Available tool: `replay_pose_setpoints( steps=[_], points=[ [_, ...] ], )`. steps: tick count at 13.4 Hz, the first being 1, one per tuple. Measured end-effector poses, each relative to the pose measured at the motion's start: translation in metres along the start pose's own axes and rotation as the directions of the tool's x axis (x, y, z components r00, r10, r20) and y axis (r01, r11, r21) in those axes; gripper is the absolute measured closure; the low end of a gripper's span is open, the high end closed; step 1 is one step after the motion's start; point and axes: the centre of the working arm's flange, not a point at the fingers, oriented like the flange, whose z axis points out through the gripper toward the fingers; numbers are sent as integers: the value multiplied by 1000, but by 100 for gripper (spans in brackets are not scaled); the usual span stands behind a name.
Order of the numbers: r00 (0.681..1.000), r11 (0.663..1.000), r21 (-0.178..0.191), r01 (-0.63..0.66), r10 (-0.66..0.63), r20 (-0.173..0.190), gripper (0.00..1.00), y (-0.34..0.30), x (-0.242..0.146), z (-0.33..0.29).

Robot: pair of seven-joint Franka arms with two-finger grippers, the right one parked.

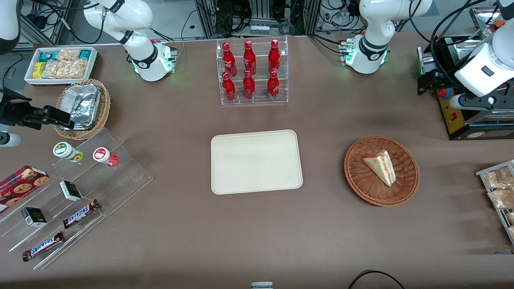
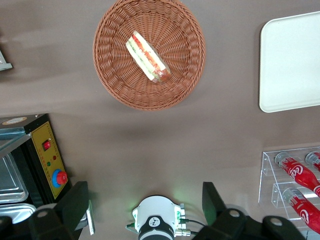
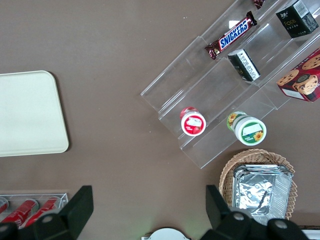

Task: Place sandwich from basket to tray
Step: 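Move the left gripper over the wrapped sandwich in the wicker basket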

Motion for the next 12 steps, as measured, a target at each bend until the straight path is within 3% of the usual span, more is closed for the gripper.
replay_pose_setpoints(
  steps=[3,5,9,12],
  points=[
    [1000,1000,0,4,-4,-26,0,-2,5,1],
    [1000,1000,2,6,-6,-22,0,-3,12,15],
    [1000,1000,1,6,-6,-14,0,-4,34,81],
    [999,1000,0,17,-17,-44,0,-4,49,136]
  ],
)
